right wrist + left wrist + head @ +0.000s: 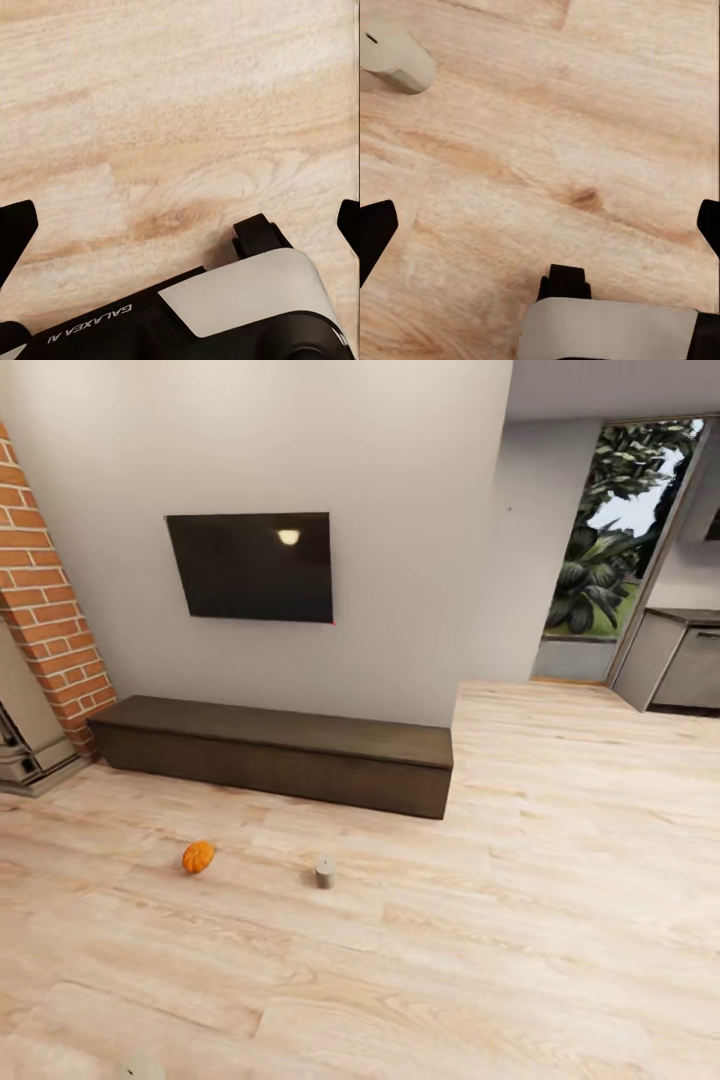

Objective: Place each of the two pumpkins and all three candles from the living room inside a cabinet in the living room (use any cabinet), then make sure every cabinet is closed, and position the cauldron so it is next to a table in the living room.

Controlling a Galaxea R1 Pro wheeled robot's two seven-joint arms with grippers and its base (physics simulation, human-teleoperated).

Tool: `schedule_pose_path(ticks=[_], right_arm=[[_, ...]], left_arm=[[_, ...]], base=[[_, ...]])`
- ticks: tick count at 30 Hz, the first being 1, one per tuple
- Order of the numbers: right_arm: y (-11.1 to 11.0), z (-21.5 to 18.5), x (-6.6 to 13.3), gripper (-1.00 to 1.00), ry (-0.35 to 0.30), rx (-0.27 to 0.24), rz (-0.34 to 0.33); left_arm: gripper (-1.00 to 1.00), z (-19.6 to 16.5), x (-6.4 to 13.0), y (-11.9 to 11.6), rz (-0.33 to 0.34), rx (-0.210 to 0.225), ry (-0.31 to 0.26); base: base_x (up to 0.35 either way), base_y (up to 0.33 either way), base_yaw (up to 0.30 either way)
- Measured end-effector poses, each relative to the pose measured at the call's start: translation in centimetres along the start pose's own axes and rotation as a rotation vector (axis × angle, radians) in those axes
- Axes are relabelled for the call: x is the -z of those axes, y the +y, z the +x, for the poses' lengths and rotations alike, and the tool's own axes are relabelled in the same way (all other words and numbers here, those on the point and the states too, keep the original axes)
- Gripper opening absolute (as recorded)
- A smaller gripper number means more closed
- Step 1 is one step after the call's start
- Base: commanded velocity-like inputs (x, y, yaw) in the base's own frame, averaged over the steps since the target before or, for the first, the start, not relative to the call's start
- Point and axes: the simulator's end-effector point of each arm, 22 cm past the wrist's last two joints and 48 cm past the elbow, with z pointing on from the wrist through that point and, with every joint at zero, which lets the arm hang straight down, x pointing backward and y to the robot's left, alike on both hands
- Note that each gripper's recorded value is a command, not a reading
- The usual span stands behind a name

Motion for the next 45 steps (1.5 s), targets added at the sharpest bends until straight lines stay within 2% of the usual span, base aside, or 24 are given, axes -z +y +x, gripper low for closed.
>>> schedule_pose_path(ticks=[19, 24, 30, 45], right_arm=[[0.0, -0.1, 0.0, 1.00, -0.009, 0.003, 0.001], [-0.2, -1.2, 0.0, 1.00, -0.070, 0.009, 0.005], [-0.3, 1.9, -0.5, 1.00, -0.022, 0.029, 0.008], [0.0, 2.2, -0.4, 1.00, -0.017, 0.024, 0.004]], left_arm=[[1.00, 0.1, 0.0, 0.0, 0.000, 0.000, 0.001], [1.00, 0.1, 0.0, 0.0, 0.000, 0.000, 0.001], [1.00, 0.1, 0.0, 0.0, 0.000, 0.000, 0.001], [1.00, -0.1, 0.0, -0.1, 0.001, 0.001, -0.006]], base=[[0.253, -0.240, -0.270], [0.253, -0.203, -0.060], [0.255, -0.098, -0.005], [0.267, -0.020, 0.000]])
